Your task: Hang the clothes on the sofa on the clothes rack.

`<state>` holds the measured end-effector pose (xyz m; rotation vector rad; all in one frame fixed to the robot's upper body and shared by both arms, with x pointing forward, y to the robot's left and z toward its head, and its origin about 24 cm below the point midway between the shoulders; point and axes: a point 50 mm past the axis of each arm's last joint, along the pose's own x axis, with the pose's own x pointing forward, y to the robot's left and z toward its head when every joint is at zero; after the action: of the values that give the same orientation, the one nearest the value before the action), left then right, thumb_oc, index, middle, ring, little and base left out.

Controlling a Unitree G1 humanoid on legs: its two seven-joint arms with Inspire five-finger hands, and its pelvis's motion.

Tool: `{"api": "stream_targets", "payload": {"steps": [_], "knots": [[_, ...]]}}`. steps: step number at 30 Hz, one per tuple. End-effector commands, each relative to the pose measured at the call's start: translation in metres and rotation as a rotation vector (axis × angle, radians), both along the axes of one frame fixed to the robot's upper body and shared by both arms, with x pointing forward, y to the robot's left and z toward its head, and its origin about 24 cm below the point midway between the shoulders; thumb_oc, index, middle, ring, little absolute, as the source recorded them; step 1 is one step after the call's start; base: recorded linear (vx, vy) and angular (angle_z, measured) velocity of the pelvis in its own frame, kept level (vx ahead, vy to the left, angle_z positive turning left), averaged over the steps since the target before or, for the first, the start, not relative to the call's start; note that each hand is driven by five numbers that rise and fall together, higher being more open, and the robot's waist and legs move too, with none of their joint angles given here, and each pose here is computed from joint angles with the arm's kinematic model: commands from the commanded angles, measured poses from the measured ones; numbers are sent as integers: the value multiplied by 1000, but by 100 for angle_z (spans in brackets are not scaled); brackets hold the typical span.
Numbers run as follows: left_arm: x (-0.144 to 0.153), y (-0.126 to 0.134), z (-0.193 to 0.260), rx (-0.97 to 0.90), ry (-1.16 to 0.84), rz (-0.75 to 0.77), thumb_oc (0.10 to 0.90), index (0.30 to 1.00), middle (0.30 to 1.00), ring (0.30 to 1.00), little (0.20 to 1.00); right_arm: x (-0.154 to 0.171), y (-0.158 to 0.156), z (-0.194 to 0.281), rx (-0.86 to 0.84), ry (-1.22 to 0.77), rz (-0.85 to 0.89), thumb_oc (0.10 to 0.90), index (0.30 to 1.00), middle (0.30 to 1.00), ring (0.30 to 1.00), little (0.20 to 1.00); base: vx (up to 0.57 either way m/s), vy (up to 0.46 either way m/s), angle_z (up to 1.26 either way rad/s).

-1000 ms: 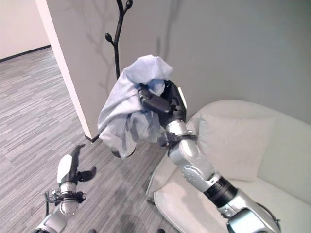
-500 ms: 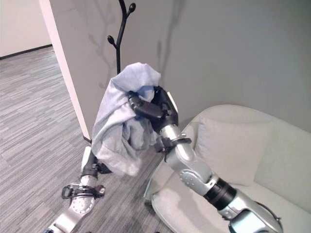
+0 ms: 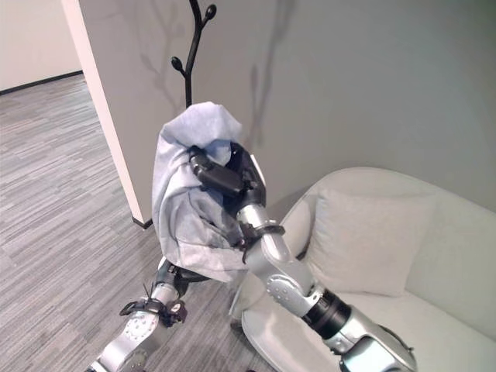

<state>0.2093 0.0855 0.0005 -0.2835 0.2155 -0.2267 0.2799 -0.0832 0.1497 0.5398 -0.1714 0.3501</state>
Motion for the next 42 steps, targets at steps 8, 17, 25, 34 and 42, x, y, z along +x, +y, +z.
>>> {"api": "stream_targets", "payload": {"steps": [8,17,25,34,42], "knots": [[36,31,51,101,-309,186,400,300,300,300,300,-4,-22,62,85,-325,-64,400,300,300,300,300,10,-10,2],[29,157,131,561,-756,851,400,300,300,300,300,-37,-58,64,-85,-547,-238,400,300,300,300,300,-34,127,19],[38,149,158,722,-970,843,400,300,300,300,300,-60,-74,41,-175,-528,-449,400,300,300,300,300,25,538,27],[29,159,171,867,-1084,1013,400,300,300,300,300,-73,-77,50,-345,-683,-774,400,300,300,300,300,75,381,-19],[38,146,161,846,-1076,1007,400,300,300,300,300,-76,-81,63,-422,-807,-919,400,300,300,300,300,94,67,7]]}}
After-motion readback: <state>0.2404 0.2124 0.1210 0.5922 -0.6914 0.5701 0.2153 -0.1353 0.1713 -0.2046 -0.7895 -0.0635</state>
